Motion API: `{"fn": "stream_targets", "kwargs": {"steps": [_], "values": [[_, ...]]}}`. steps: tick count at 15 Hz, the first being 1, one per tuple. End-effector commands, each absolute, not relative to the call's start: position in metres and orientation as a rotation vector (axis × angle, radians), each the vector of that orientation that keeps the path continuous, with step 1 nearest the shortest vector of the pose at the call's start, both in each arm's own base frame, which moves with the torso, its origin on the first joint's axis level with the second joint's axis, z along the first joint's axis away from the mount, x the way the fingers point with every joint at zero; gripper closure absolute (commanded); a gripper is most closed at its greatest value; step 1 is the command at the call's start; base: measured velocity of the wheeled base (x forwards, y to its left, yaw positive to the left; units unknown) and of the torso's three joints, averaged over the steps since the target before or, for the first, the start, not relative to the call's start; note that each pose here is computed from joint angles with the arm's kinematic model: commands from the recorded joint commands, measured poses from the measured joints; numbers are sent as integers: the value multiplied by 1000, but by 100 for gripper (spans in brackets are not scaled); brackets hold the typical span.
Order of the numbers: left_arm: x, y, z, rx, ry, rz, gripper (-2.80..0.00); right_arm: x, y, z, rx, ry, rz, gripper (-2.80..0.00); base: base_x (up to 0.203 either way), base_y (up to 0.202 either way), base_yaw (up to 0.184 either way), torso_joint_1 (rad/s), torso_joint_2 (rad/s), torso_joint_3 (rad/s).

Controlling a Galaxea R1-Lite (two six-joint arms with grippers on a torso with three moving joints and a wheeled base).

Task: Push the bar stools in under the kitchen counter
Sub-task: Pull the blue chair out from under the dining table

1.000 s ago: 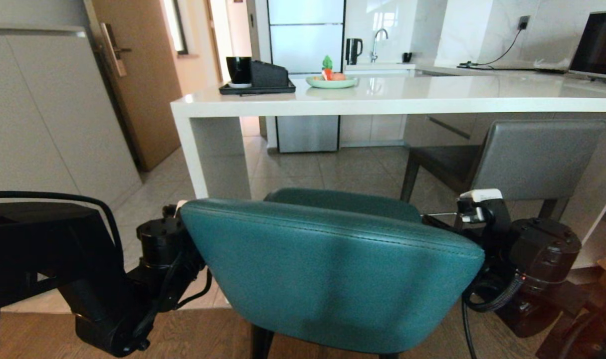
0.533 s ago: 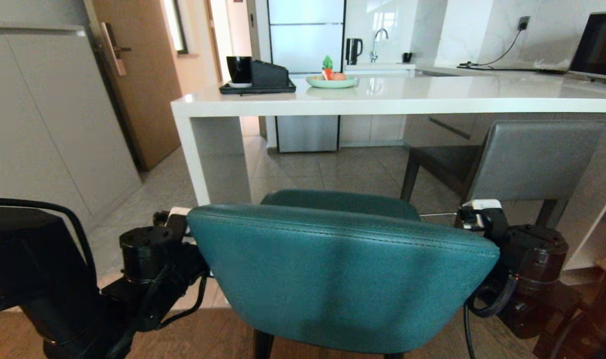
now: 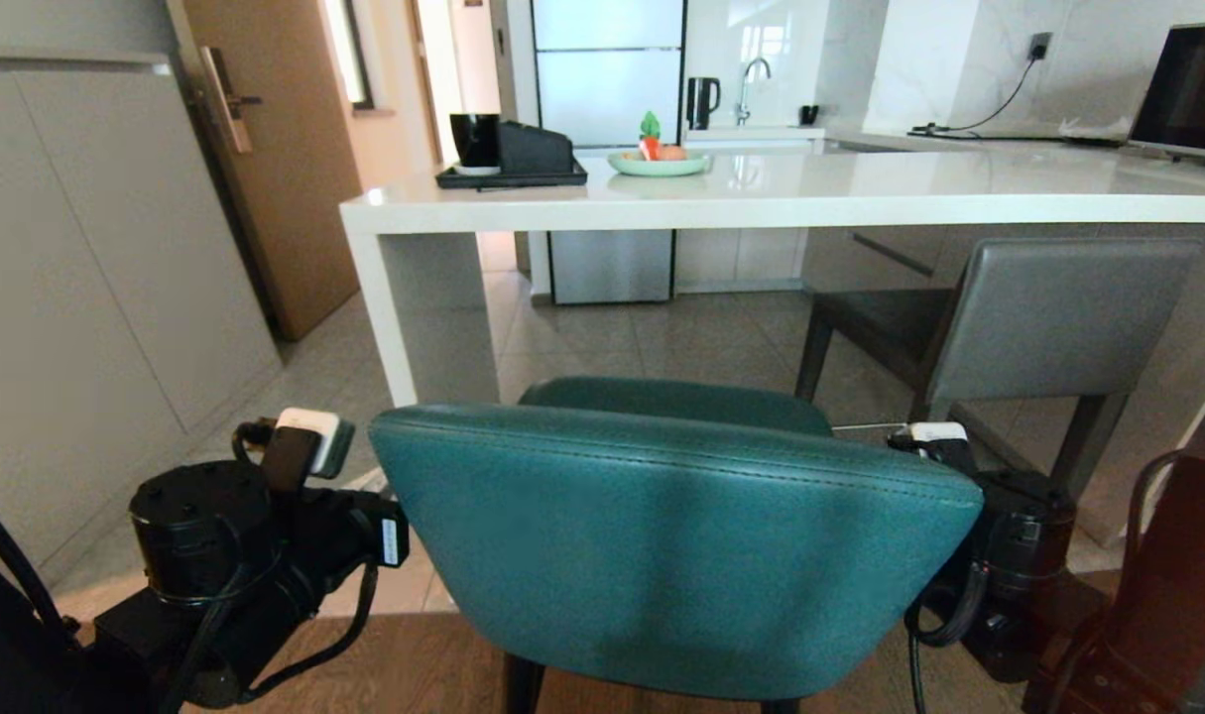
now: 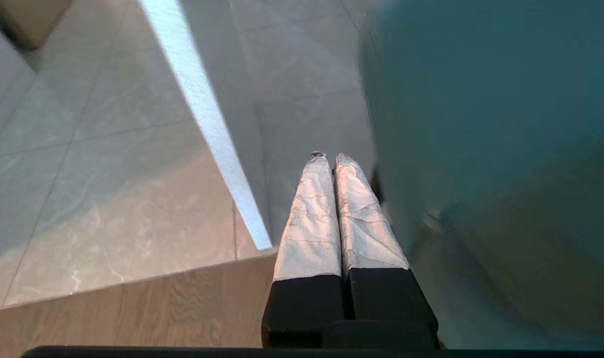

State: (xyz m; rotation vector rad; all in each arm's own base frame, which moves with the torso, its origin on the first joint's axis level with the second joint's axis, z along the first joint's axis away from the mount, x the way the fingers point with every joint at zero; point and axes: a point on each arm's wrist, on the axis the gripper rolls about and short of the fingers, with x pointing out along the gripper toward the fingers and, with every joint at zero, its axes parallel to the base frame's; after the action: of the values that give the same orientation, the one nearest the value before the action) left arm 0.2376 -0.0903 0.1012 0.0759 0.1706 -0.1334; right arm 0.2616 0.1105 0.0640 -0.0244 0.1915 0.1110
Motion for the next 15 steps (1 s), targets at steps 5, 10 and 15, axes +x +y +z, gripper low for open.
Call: {"fn": "stream_targets", "kwargs": {"steps": [5, 10, 15], "values": [[317, -74, 95, 42, 94, 19, 0, 241, 100, 72, -25, 196, 104, 0, 0, 0, 0, 0, 0, 0], [321, -108, 102, 12, 47, -76, 0, 215, 86, 69, -36, 259, 85, 0, 0, 0, 0, 0, 0, 0], [278, -142, 107, -21, 75, -217, 0, 216, 90, 60, -56, 292, 81, 0, 0, 0, 0, 0, 0, 0]]}}
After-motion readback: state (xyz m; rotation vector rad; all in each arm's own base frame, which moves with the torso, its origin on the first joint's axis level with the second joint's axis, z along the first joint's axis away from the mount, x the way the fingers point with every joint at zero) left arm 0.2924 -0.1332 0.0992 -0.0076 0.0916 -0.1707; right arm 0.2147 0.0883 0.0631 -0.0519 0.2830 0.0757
